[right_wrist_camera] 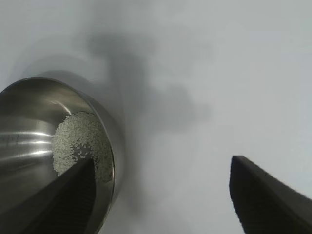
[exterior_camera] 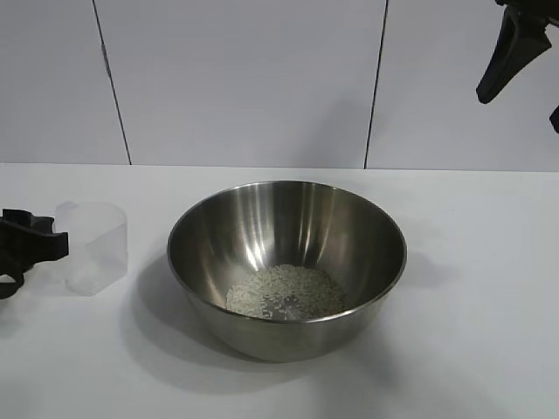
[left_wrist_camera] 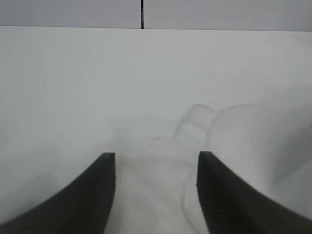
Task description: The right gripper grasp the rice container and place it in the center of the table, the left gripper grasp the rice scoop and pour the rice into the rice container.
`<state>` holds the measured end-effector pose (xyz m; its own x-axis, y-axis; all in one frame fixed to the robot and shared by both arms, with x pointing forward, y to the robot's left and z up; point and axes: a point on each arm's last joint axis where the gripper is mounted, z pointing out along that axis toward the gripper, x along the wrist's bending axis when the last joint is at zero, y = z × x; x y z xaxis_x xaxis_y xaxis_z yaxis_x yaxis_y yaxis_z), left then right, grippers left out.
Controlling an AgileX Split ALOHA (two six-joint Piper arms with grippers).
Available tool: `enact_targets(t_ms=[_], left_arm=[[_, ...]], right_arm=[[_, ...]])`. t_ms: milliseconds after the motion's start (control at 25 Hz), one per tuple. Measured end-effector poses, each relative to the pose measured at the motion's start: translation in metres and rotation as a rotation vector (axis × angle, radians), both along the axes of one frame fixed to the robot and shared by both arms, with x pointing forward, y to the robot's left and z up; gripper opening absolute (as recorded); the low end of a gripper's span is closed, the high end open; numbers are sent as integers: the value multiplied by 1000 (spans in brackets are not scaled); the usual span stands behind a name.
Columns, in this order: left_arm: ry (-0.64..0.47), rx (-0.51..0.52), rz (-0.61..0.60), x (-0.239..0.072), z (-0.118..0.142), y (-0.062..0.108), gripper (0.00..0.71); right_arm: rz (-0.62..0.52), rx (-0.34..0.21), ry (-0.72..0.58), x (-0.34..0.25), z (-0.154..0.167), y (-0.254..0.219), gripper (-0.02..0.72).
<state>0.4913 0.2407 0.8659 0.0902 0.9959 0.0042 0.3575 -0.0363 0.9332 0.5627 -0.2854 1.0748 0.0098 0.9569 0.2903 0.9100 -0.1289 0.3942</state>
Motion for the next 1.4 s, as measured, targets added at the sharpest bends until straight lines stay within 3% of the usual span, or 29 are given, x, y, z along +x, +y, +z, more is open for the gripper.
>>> enact_targets(t_ms=[400,560,760,840,960,1240,1400], left_arm=[[76,18,55,-24,-9,12,454],[65,-38,77,-37,2,16,449],[-91,-130,24,-37,45,11,445],[-84,-169,11,-35,61,8,444],[-5,-199,-37,-29,93,0,444],[249,-124,-143,2,188,-21,444],[461,-100,-150,19,220,-30,444]], right_arm=[[0,0,-1,0,0,0,523],[-1,0,-2,0,0,0,523],[-1,0,-2,0,0,0,523],[0,0,-2,0,0,0,523],[3,-2,-2,0,0,0,523],[5,1,2,0,0,0,523],[40,16,21,-3,0,3,523]])
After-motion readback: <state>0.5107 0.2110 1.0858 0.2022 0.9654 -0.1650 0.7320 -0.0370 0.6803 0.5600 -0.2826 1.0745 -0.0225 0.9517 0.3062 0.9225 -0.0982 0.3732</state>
